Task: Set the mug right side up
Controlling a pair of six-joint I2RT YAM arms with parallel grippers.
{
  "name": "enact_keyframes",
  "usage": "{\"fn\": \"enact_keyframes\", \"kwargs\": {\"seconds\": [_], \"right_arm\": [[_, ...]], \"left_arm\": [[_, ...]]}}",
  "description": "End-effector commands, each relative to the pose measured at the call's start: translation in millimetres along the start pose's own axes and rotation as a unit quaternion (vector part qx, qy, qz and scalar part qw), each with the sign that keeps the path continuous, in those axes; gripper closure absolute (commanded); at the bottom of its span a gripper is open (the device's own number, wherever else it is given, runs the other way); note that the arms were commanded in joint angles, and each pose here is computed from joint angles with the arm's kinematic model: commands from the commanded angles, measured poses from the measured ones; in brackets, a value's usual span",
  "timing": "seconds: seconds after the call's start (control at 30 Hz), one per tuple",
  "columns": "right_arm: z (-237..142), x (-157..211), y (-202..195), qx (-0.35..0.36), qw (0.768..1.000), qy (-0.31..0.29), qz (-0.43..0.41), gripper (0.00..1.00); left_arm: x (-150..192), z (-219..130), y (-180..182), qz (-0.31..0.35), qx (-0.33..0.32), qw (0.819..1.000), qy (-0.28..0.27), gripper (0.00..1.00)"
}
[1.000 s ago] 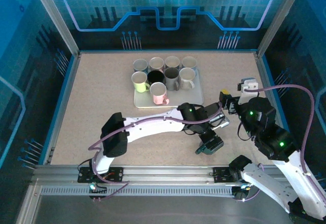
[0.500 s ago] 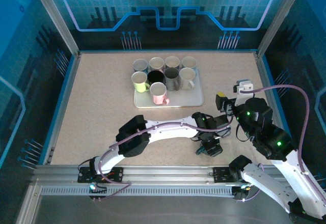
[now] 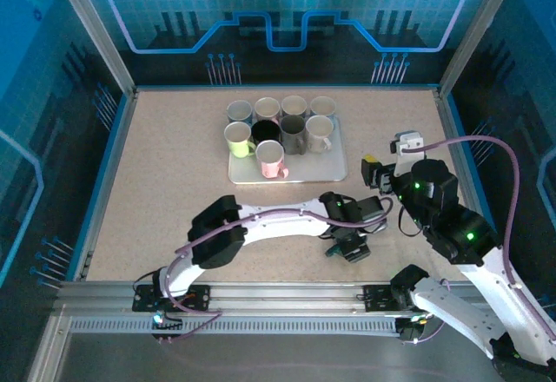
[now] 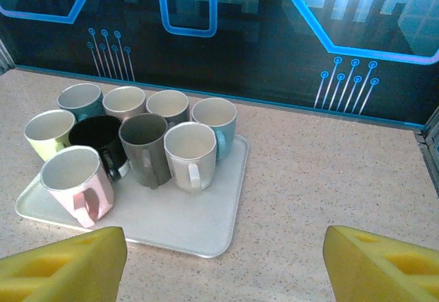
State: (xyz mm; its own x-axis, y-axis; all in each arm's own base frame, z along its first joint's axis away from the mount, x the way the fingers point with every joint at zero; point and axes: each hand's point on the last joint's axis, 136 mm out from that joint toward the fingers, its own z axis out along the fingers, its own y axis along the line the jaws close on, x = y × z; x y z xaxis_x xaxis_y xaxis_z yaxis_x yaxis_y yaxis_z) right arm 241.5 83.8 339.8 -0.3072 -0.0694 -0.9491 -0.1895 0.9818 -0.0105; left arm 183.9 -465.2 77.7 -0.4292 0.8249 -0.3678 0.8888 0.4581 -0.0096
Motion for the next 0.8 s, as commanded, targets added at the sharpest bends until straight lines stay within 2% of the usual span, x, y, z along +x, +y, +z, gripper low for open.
{"fn": "enact_keyframes", "kwargs": {"seconds": [0.0, 0.23, 0.37, 0.5, 0.57, 0.7, 0.77], "right_arm": [[-11, -28, 2, -0.015, 0.999, -0.042, 0.027, 0.24], [-17, -49, 9, -0.038, 0.995, -0.085, 0.032, 0.24], [-15, -51, 14, -0.050, 0.994, -0.088, 0.035, 0.24], [-6, -45, 21, -0.063, 0.995, -0.074, 0.039, 0.24], [-1, -40, 30, -0.082, 0.994, -0.061, 0.043, 0.24], [13, -22, 55, -0.136, 0.989, -0.015, 0.055, 0.24], [18, -13, 63, -0.154, 0.986, 0.005, 0.065, 0.24]], "left_arm": [[-33, -79, 25, -0.025, -0.015, 0.993, -0.111, 0.38], [-20, -153, 79, -0.111, -0.012, 0.971, -0.209, 0.38], [-9, -196, 109, -0.178, 0.003, 0.943, -0.280, 0.39], [4, -244, 132, -0.235, 0.028, 0.896, -0.377, 0.40], [10, -264, 141, -0.262, 0.047, 0.864, -0.427, 0.40], [24, -304, 151, -0.298, 0.108, 0.784, -0.534, 0.38], [32, -318, 155, -0.300, 0.124, 0.755, -0.570, 0.37]]}}
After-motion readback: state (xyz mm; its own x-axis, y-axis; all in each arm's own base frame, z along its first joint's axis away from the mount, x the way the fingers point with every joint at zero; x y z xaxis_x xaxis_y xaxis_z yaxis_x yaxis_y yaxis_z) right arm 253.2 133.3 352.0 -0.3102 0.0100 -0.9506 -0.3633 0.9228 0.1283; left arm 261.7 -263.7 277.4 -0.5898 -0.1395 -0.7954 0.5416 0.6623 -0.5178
